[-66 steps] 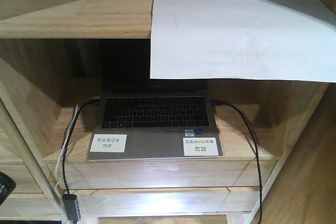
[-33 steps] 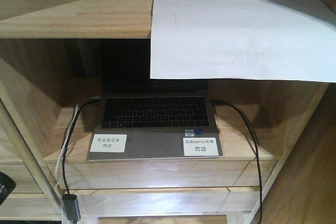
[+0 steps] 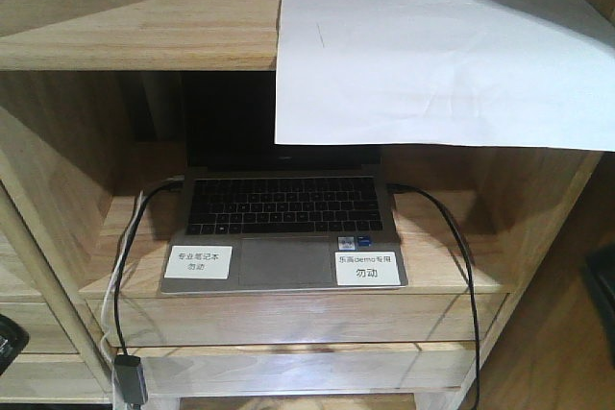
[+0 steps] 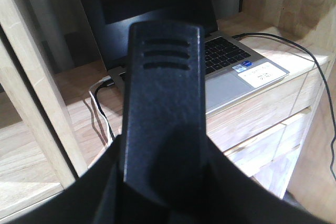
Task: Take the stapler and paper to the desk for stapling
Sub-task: 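Reach the right gripper to the white paper edge and pinch it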
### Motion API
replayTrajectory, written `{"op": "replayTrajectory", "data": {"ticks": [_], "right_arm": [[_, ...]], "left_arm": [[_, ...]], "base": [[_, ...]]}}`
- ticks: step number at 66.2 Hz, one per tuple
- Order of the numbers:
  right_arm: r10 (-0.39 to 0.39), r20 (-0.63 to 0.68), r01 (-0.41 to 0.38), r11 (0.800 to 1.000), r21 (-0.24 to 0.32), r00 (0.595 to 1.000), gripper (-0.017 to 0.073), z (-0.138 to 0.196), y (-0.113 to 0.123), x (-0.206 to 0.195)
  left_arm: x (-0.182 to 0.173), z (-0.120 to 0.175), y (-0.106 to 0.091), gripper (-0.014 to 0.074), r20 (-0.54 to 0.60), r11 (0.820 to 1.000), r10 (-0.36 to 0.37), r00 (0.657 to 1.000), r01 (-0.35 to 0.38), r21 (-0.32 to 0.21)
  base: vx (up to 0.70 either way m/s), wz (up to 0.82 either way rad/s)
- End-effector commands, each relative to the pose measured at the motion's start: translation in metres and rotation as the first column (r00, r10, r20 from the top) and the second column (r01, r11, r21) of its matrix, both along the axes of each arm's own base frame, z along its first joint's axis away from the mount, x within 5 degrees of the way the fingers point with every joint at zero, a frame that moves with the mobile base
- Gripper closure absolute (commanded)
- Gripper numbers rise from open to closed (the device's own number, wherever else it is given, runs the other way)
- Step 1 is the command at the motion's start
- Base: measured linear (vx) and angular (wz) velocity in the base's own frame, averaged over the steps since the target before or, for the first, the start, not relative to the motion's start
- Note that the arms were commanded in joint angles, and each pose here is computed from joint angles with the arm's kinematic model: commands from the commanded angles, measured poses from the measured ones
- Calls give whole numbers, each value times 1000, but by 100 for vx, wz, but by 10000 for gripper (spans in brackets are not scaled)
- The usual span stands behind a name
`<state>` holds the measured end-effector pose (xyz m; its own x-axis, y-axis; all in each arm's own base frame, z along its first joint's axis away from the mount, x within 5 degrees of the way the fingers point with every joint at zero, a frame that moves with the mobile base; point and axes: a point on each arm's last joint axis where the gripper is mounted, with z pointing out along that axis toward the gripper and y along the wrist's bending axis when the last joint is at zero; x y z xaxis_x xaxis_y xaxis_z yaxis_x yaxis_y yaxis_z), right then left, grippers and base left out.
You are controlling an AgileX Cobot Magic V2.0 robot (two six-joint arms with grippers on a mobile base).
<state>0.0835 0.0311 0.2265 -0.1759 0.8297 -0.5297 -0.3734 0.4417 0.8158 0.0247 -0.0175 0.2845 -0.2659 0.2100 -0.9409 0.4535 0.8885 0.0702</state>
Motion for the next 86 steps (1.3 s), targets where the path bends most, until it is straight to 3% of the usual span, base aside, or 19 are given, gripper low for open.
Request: {"op": "replayTrajectory", "data": {"ticks": [1,12,30,44,53,66,86], "right_arm": [[79,93,-84,995,57,993,25,8,7,9],[181,155,-200,973,119,971,-8,14,19,38],[327,150,-344,933,106,933,-8,34,39,87],[323,213,-348,933,93,922,-8,51,40,95],[274,221,-304,946,111,936,-8,52,37,100],[270,215,-297,949,109,939,-8,55,40,123],[220,278,-271,949,159,935,23,74,41,137]], "left_arm": [[2,19,0,601,117,998,10,993,-2,-66],[2,19,0,601,117,998,10,993,-2,-66],[2,19,0,601,117,998,10,993,-2,-66],[2,19,0,601,117,998,10,993,-2,-66],[2,19,0,601,117,998,10,993,-2,-66],[2,19,0,601,117,998,10,993,-2,-66],[2,19,0,601,117,998,10,993,-2,-66]], "base": [[0,0],[0,0],[0,0],[0,0],[0,0],[0,0],[0,0]]}}
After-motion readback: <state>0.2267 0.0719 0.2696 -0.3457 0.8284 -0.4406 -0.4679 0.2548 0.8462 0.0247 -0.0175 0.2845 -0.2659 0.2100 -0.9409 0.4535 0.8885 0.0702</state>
